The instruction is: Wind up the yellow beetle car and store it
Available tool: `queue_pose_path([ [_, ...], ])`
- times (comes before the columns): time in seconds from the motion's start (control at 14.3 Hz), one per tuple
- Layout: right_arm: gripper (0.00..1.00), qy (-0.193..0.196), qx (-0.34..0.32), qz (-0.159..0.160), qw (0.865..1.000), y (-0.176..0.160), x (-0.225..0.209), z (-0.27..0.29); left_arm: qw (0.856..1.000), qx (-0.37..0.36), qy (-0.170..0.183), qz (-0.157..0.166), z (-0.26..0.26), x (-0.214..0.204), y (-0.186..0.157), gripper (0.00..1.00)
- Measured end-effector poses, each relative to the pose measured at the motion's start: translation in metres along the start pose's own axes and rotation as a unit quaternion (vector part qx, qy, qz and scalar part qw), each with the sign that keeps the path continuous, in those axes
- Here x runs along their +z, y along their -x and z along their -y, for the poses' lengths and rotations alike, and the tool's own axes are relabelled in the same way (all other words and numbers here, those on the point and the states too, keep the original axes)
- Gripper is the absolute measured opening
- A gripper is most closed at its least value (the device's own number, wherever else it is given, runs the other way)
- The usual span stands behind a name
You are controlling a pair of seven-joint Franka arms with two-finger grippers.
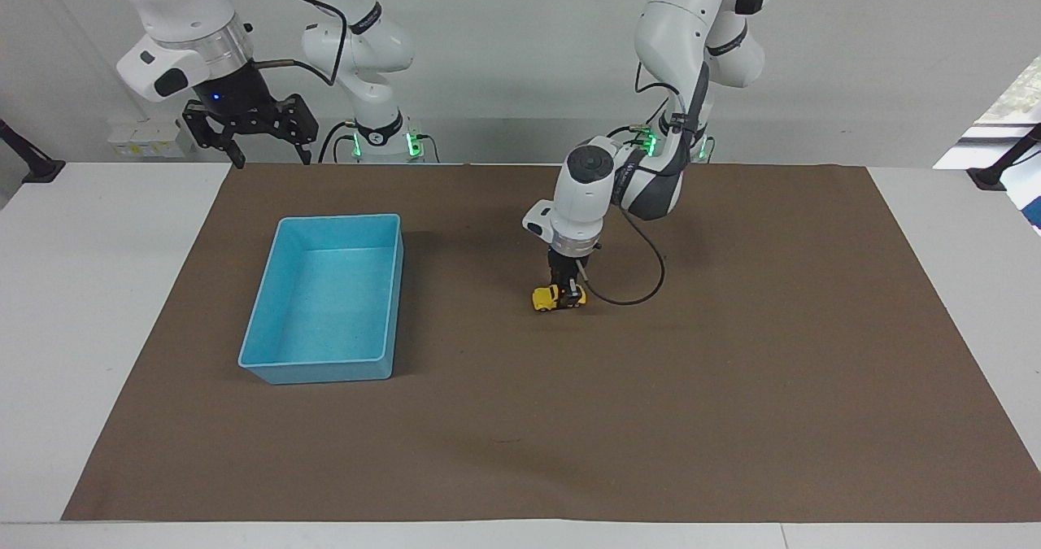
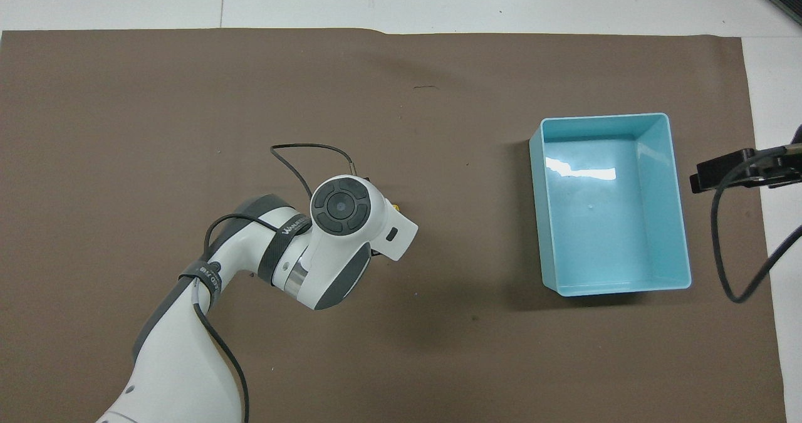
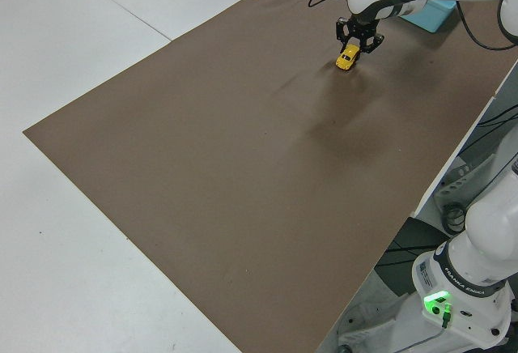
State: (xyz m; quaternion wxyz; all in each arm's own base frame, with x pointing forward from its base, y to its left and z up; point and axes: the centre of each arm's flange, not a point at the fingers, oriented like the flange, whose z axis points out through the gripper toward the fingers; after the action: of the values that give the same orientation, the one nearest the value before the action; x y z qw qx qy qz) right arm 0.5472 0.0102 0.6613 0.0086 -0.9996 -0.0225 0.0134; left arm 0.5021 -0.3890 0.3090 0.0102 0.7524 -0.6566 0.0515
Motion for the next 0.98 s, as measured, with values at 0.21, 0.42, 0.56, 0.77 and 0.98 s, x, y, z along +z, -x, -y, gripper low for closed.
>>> queue_pose_path([
  [0.21, 1.0, 0.0, 0.0, 0.0, 1.0, 0.0, 0.0, 0.0, 1.0, 0.006, 0.002, 0.003, 0.002, 0.0, 0.004, 0.45],
  [0.42, 1.0, 0.0, 0.0, 0.0, 1.0, 0.0, 0.0, 0.0, 1.0, 0.026, 0.004, 0.007, 0.006, -0.001, 0.015, 0.45],
  [0.56, 1.0, 0.0, 0.0, 0.0, 1.0, 0.0, 0.0, 0.0, 0.999, 0.041, 0.006, 0.01, 0.012, -0.002, 0.029, 0.45],
  [0.77, 1.0, 0.0, 0.0, 0.0, 1.0, 0.0, 0.0, 0.0, 0.998, 0.059, 0.011, 0.016, 0.023, -0.004, 0.064, 0.45],
  [0.98, 1.0, 0.0, 0.0, 0.0, 1.0, 0.0, 0.0, 0.0, 0.998, 0.063, 0.009, 0.017, 0.029, -0.006, 0.092, 0.45],
])
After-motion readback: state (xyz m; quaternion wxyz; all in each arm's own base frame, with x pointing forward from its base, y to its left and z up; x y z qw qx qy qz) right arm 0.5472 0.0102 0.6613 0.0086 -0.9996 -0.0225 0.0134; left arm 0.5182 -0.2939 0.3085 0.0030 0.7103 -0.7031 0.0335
